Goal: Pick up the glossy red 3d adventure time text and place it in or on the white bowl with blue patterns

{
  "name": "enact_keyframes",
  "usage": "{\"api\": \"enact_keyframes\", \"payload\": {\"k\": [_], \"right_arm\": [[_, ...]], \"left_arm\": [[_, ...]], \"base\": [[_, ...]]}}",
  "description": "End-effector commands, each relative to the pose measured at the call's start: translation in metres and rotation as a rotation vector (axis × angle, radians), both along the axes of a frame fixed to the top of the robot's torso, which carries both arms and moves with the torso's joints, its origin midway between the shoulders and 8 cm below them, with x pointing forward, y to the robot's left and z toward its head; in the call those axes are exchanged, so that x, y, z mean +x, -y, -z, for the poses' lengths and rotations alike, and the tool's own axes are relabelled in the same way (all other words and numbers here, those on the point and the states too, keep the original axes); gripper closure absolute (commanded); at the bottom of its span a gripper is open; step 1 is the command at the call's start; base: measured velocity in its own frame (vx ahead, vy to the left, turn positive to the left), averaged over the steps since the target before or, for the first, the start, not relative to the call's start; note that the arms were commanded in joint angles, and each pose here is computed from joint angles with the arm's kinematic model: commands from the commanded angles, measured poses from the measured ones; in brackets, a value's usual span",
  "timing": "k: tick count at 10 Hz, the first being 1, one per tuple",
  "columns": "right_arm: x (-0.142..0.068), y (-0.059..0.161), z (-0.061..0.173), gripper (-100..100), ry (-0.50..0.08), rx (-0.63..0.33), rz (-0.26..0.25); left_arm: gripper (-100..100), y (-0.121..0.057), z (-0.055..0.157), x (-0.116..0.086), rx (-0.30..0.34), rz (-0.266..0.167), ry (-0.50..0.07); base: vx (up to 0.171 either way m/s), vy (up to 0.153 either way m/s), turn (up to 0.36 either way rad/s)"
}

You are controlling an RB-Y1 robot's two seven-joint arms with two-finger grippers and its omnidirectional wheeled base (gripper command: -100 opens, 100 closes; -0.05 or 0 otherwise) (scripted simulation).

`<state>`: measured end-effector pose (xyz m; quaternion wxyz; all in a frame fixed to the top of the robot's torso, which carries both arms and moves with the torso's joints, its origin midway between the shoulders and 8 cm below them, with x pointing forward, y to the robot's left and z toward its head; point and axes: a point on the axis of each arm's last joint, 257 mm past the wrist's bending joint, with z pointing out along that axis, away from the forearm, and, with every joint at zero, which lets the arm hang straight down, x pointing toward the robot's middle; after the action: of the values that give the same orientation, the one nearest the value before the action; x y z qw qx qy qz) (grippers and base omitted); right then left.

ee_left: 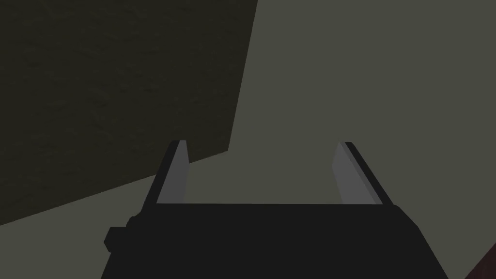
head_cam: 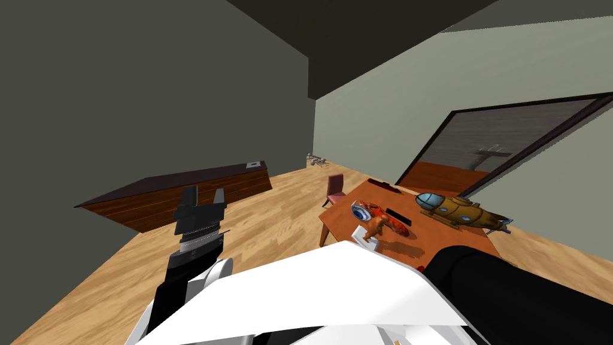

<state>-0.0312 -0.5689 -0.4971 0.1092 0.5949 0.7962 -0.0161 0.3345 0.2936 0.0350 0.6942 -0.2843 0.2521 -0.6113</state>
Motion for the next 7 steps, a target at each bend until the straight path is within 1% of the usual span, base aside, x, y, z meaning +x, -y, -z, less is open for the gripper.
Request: {"api": "enact_keyframes", "payload": {"k": [1, 2, 4, 5, 6, 7], "right_arm": [[-0.01, 0.011, -0.005, -100, -0.039, -0.016, 0.0], [-0.021, 0.026, -0.011, -100, -0.08, -0.038, 0.001], [-0.02, 0.023, -0.009, -100, -0.07, -0.036, -0.001], [-0.02, 0.024, -0.009, 0, -0.073, -0.036, 0.0], [-0.011, 0.036, -0.004, -100, -0.078, -0.053, 0.054], [-0.003, 0.038, -0.004, -100, -0.073, -0.056, 0.052]], "left_arm": [[0, 0.0, 0.0, 0.0, 0.0, 0.0, 0.0], [0, 0.0, 0.0, 0.0, 0.0, 0.0, 0.0], [0, 0.0, 0.0, 0.0, 0.0, 0.0, 0.0], [0, 0.0, 0.0, 0.0, 0.0, 0.0, 0.0], [0, 0.0, 0.0, 0.0, 0.0, 0.0, 0.0], [0, 0.0, 0.0, 0.0, 0.0, 0.0, 0.001]], "base": [[0.004, -0.035, 0.103], [0.005, -0.061, 0.23], [0.008, -0.046, 0.057], [0.001, -0.006, 0.0], [-0.176, -0.07, 0.334], [-0.244, -0.079, 0.291]]}}
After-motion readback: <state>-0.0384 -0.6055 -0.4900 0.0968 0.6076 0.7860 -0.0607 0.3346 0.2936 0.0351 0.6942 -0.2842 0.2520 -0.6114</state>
